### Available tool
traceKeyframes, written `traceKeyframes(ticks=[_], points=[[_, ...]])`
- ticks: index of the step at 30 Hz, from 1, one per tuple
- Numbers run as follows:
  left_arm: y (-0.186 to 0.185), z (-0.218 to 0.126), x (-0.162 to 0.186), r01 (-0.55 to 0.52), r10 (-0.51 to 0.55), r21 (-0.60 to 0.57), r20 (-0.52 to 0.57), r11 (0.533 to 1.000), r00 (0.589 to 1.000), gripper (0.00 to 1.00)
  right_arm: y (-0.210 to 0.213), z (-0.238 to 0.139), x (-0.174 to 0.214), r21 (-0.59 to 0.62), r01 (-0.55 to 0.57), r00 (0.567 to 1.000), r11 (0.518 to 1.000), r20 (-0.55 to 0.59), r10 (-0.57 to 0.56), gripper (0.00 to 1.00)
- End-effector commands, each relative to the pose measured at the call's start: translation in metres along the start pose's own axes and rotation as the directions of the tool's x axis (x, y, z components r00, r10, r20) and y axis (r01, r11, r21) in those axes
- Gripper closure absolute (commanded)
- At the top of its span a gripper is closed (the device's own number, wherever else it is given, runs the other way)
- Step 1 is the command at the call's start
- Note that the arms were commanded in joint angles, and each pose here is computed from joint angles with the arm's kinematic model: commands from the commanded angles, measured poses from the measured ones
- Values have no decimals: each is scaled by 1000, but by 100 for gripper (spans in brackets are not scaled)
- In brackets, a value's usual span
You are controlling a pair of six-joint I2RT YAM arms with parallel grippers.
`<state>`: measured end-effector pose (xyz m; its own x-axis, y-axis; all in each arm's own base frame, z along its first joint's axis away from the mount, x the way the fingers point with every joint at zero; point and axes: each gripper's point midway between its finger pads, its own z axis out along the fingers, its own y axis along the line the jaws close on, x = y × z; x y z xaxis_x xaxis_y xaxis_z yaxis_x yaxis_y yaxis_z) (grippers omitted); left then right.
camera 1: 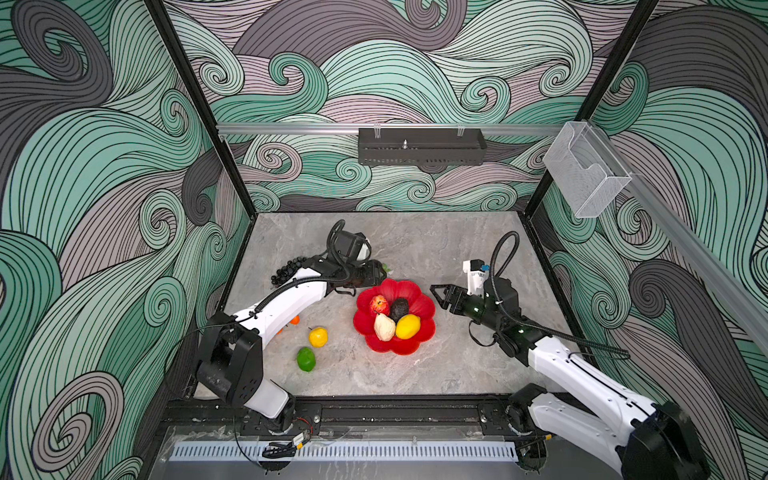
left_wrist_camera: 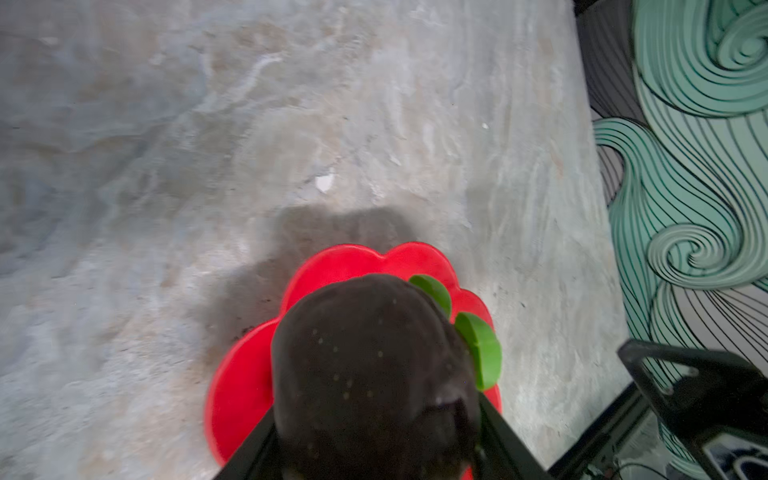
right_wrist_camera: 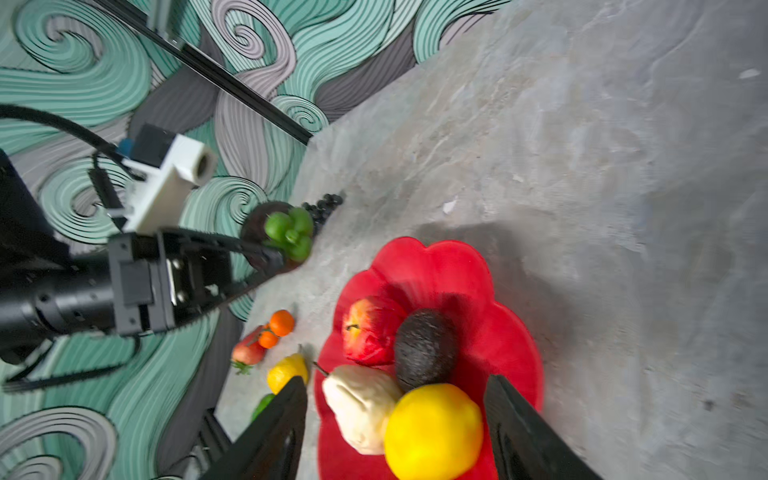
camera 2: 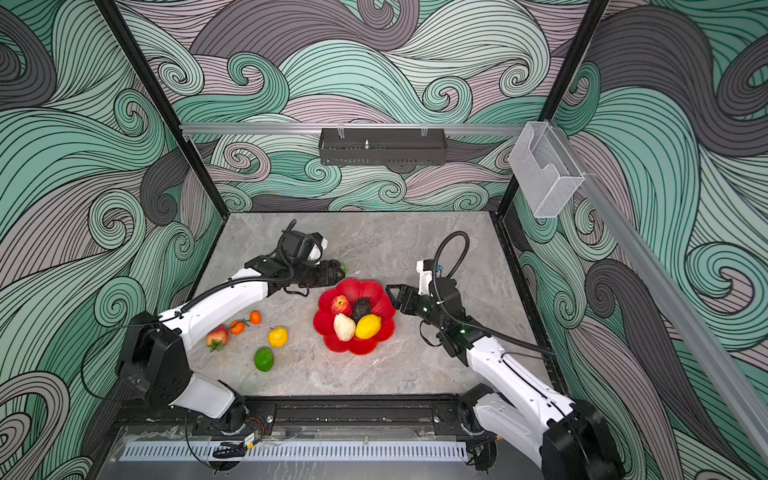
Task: Place and organize the fake fruits in the fruit bowl
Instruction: 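Lift the plum over the bowl with the left gripper while the right gripper approaches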
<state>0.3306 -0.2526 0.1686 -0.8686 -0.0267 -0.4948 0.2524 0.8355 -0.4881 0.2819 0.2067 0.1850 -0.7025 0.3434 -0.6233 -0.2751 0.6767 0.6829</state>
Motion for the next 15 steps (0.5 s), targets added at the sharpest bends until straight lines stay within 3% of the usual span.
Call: traceKeyframes(ticks=[1,6,15], points=[[-39,-6,1,-98,93,131,44,987,995,53,28,9,-4,-102,-53,999,993,-15,51,36],[-67,-4,19,-151,146,219,37,964,989,53,43,21,6,-133,-52,997,990,-61,45,45],[-78,-3,36,-174,177,272,16,946,984,53,48,25,18,-123,-28,996,992,-90,17,60]])
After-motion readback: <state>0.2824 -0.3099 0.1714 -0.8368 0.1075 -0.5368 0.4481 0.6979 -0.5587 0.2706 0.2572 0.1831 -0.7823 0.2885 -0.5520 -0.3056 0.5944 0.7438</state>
